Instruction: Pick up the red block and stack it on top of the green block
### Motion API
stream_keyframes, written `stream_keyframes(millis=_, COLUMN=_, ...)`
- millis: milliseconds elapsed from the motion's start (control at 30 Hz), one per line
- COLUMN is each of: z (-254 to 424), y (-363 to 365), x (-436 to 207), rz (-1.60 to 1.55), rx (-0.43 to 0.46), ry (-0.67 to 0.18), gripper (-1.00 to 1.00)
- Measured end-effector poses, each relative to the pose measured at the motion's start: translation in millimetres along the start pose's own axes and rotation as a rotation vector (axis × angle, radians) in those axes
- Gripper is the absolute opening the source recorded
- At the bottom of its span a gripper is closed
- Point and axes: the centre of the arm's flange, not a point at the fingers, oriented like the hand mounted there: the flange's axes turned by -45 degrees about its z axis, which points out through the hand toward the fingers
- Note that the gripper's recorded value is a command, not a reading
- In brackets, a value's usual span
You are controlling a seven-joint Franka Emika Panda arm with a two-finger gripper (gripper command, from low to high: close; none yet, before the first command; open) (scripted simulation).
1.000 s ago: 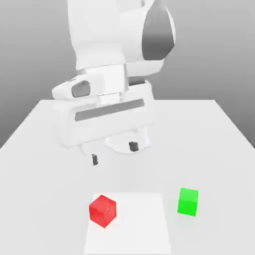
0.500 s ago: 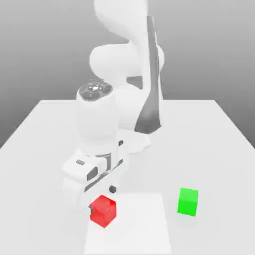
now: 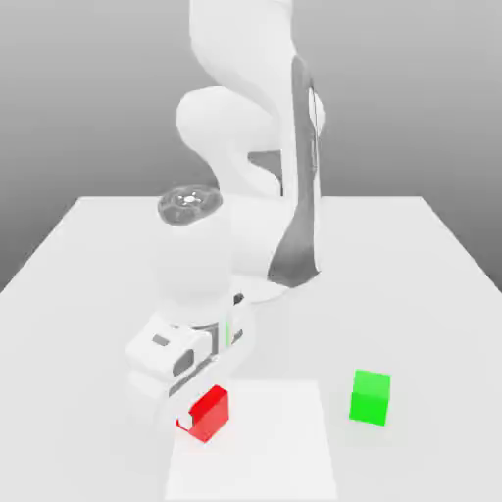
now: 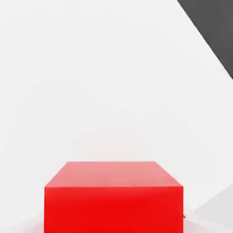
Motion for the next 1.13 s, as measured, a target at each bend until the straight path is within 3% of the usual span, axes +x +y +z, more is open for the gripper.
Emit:
stream_keyframes(millis=167, z=-28.2, y=-2.7, x=-1.9, rz=0.005, rx=0.007, ry=0.000, gripper=-1.00)
stream_keyframes(millis=667, z=-68.9, y=-162.5, x=152.5, rz=-0.682, rx=0.013, ry=0.002, gripper=-1.00)
stream_keyframes(millis=1033, z=-12.6, y=-178.2, x=162.0, rz=-0.739, rx=0.010, ry=0.005, gripper=-1.00)
stream_keyframes(millis=1067, z=-7.2, y=-178.2, x=160.9, rz=-0.738, rx=0.010, ry=0.003, gripper=1.00)
stream_keyframes(millis=1133, z=-7.2, y=-178.2, x=160.9, rz=-0.738, rx=0.010, ry=0.003, gripper=1.00)
